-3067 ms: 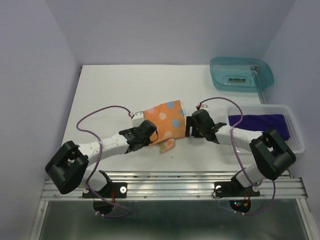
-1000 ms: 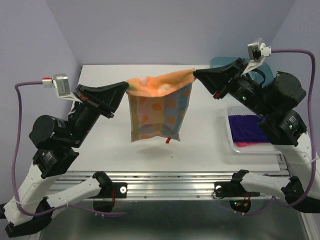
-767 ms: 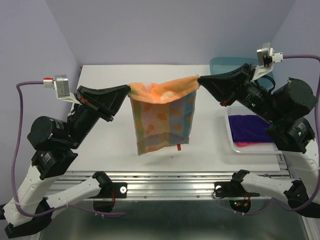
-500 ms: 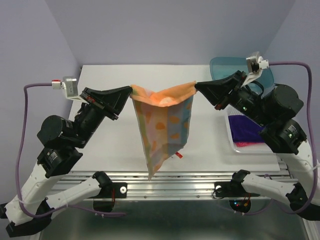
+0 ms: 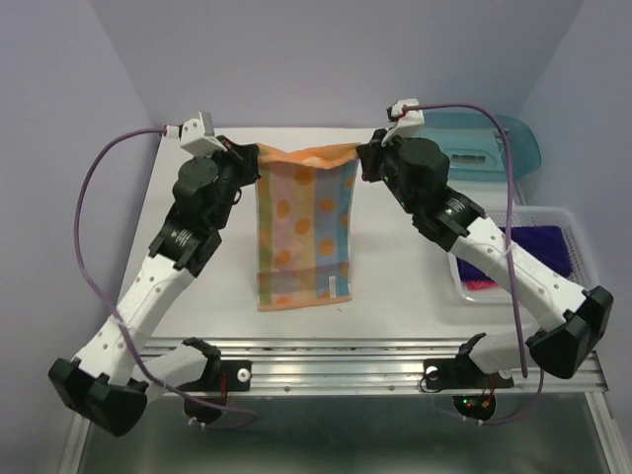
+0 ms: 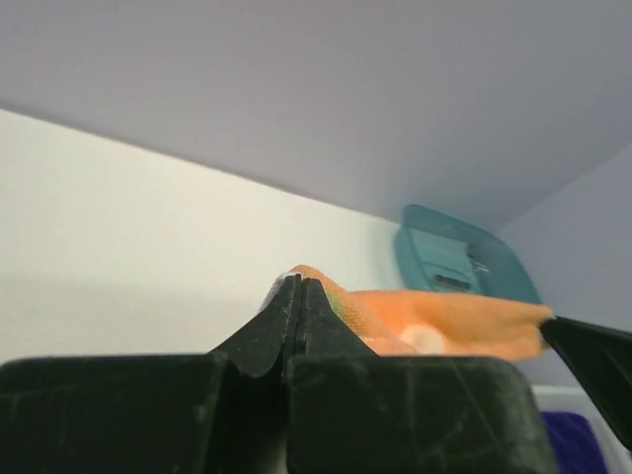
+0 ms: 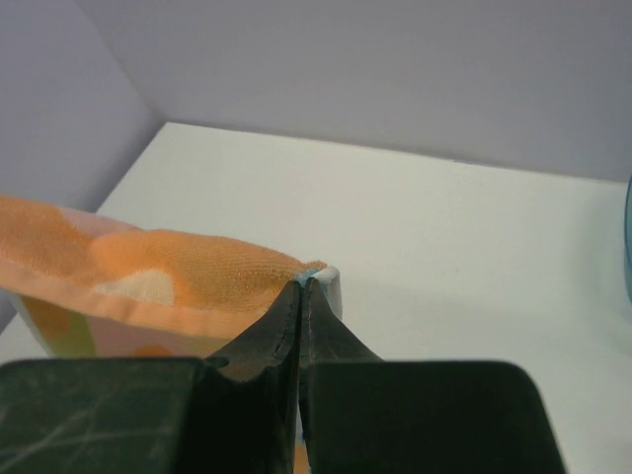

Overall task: Fold and stack the towels
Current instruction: Flatten out the crumpled towel

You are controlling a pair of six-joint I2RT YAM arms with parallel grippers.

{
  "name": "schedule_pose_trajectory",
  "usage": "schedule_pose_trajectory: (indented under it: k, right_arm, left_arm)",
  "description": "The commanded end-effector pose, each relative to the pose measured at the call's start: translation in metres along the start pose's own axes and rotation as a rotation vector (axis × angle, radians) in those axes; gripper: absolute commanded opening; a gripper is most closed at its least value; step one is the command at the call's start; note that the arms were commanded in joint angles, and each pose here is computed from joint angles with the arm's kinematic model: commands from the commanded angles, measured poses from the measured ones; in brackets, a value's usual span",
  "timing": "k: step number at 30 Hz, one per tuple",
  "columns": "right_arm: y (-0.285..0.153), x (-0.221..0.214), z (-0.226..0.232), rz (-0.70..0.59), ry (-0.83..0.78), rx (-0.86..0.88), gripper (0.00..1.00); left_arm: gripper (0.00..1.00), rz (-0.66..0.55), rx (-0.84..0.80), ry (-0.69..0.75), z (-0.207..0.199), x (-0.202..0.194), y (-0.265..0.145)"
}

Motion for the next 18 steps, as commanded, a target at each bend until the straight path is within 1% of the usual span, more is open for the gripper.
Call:
schedule_pose_trajectory:
  k: [1,4,5,6,7,8,9,10,11,12,14,15,16,17,18]
  right_arm:
    - [0.031,0.017,-0.021,-0.148,-0.013,-0.138,0.01]
    - [0.062,0.013,-0.043,-0.133,0.008,-0.137,0.01]
    - [0.083,-0.003,-0.056,-0.094,0.000,-0.134,0.01]
    - [0.093,-0.002,-0.061,-0.118,0.005,-0.134,0.01]
    - [0.101,-0.005,-0.066,-0.119,-0.002,-0.139,0.01]
    - [0.117,-0.020,-0.076,-0.095,-0.012,-0.151,0.01]
    - [0.124,-0.024,-0.082,-0.094,-0.014,-0.156,0.01]
    - [0.139,-0.031,-0.091,-0.082,-0.008,-0.161,0.01]
    - [0.144,-0.034,-0.094,-0.074,-0.007,-0.159,0.01]
    - [0.152,-0.039,-0.098,-0.065,-0.001,-0.160,0.01]
    - [0.163,-0.038,-0.106,-0.067,0.002,-0.149,0.01]
    - [0.173,-0.053,-0.111,-0.034,0.001,-0.155,0.01]
    - [0.177,-0.052,-0.111,-0.034,0.000,-0.151,0.01]
    - [0.182,-0.060,-0.115,-0.016,-0.009,-0.144,0.01]
    - [0.185,-0.064,-0.115,-0.010,-0.017,-0.140,0.01]
  left_arm:
    - [0.00,-0.001,-0.011,0.019,0.022,0.002,0.049]
    - [0.00,0.035,0.013,0.038,0.036,-0.007,0.086]
    - [0.00,0.018,0.035,0.042,0.047,-0.003,0.097]
    - [0.00,0.055,0.032,0.044,0.053,-0.012,0.115]
    - [0.00,0.060,0.047,0.039,0.061,-0.012,0.125]
    - [0.00,0.059,0.059,0.038,0.072,-0.011,0.135]
    - [0.00,0.110,0.057,0.037,0.085,-0.027,0.153]
    - [0.00,0.112,0.039,0.031,0.087,-0.024,0.163]
    - [0.00,0.130,0.041,0.033,0.093,-0.028,0.172]
    - [0.00,0.176,0.066,0.027,0.108,-0.046,0.187]
    - [0.00,0.193,0.067,0.020,0.113,-0.048,0.203]
    - [0.00,0.228,0.089,0.017,0.125,-0.062,0.214]
    - [0.00,0.228,0.086,0.017,0.125,-0.060,0.220]
    - [0.00,0.231,0.087,0.018,0.128,-0.062,0.224]
    - [0.00,0.249,0.104,0.021,0.137,-0.071,0.230]
Point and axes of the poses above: each gripper's point midway between its finger pads, its own y axis out along the fingers, its own z axis along the line the jaws close on, x = y × z, the point moved 7 cm from there along -y, back along the fingers, and after that the axes turned 3 degrees about -y, right-handed, at the moved point
